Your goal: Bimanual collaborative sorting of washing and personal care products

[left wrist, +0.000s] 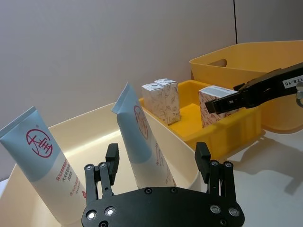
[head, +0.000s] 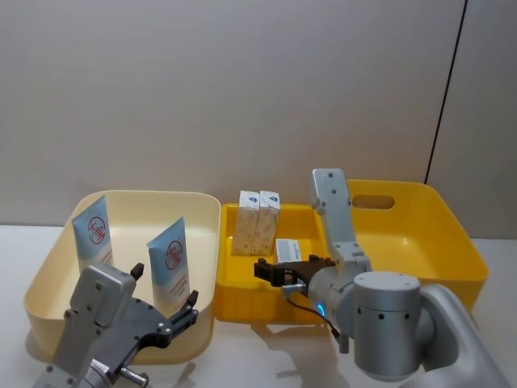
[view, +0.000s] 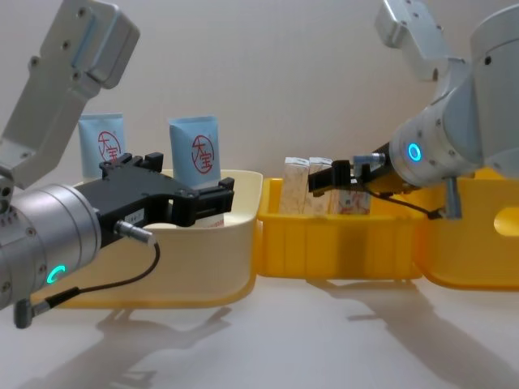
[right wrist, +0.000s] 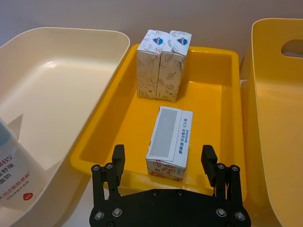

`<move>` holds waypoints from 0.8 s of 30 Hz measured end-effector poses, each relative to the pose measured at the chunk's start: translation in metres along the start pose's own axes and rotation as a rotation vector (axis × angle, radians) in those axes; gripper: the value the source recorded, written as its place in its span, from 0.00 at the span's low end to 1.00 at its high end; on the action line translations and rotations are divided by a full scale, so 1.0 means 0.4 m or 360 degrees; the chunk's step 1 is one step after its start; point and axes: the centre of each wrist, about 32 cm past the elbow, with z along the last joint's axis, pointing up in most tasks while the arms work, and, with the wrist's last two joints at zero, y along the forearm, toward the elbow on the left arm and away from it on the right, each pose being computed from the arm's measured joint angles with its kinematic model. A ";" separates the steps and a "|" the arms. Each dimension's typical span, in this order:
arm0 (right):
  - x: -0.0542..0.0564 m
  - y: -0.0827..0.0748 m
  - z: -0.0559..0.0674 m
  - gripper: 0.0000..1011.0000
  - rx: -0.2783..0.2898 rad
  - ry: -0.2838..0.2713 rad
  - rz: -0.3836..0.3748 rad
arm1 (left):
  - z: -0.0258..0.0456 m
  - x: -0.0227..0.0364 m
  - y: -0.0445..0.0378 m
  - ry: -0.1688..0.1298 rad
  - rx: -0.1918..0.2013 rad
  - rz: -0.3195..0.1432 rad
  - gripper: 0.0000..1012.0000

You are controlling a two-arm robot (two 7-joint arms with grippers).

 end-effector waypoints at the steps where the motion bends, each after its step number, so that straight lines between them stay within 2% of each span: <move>1: 0.000 0.001 -0.001 0.99 -0.0001 0.0000 -0.0001 | 0.000 0.000 0.000 0.0000 0.0000 0.0000 0.99; 7: 0.002 0.007 -0.006 0.99 0.0000 0.0003 -0.0003 | 0.000 0.000 0.000 0.0000 0.0000 0.0000 0.99; 10: 0.002 0.010 -0.007 0.95 0.0000 0.0004 -0.0004 | 0.000 0.000 0.000 0.0000 0.0000 0.0000 0.99; 17: 0.003 0.012 -0.010 0.77 -0.0001 0.0005 -0.0006 | 0.000 0.000 0.000 0.0000 0.0000 0.0000 0.99; 18: 0.003 0.013 -0.010 0.72 0.0000 0.0005 -0.0006 | 0.000 0.000 0.000 0.0000 0.0000 0.0000 0.99; 20: 0.003 0.013 -0.010 0.68 0.0000 0.0005 -0.0006 | 0.000 0.000 0.000 0.0000 0.0000 0.0000 0.99; 23: 0.003 0.014 -0.011 0.56 -0.0001 0.0006 -0.0006 | 0.000 0.000 0.000 0.0000 0.0000 0.0000 0.99; 24: 0.003 0.014 -0.011 0.56 -0.0001 0.0006 -0.0006 | 0.000 0.000 0.000 0.0000 0.0000 0.0000 0.99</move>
